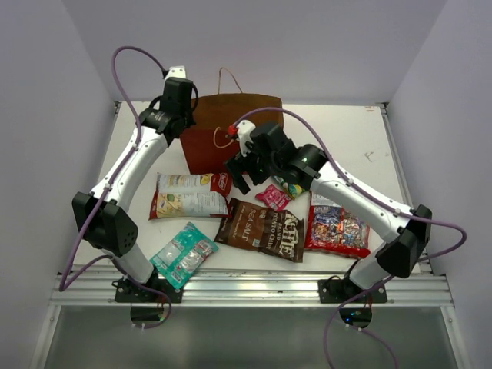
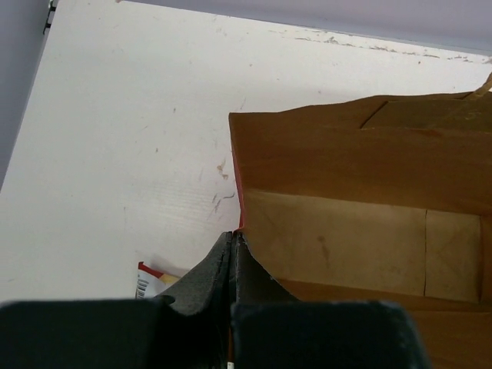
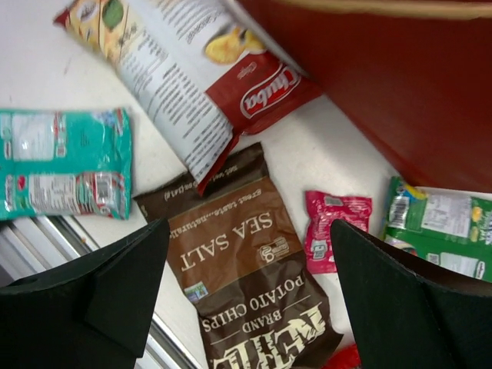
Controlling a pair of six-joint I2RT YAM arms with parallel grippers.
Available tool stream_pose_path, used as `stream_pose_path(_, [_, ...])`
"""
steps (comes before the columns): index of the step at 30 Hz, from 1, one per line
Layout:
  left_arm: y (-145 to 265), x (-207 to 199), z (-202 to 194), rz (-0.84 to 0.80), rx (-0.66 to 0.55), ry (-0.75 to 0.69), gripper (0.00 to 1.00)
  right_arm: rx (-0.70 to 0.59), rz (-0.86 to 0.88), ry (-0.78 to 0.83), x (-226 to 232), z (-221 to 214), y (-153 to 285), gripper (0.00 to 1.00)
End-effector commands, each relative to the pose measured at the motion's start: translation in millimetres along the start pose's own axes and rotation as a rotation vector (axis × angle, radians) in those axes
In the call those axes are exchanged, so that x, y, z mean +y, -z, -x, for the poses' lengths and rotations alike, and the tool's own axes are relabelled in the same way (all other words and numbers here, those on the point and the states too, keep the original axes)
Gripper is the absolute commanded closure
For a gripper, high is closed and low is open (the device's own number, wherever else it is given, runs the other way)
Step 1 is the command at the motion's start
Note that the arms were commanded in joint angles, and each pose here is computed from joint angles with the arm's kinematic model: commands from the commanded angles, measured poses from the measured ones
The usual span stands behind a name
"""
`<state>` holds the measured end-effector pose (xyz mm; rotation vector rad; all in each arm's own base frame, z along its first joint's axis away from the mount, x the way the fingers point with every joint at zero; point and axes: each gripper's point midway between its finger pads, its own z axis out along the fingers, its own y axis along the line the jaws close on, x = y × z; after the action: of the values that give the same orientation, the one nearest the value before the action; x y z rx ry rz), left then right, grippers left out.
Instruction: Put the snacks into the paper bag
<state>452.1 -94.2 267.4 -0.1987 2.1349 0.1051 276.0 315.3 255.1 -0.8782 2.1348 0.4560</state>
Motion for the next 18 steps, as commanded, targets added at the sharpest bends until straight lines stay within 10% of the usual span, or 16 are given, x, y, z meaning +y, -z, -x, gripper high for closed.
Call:
stream_pose_path(1, [3.0, 8.9, 5.9, 0.041, -0.014, -0.02, 1.0, 0.03, 0.094, 0.12, 24.7, -15.7, -20.8, 0.11])
stream_pose_path(18, [7.9, 5.3, -0.5, 0.007, 0.023, -0.035, 1.0, 0.11, 0.163, 0.202, 70.9, -82.5, -93.6, 0.15])
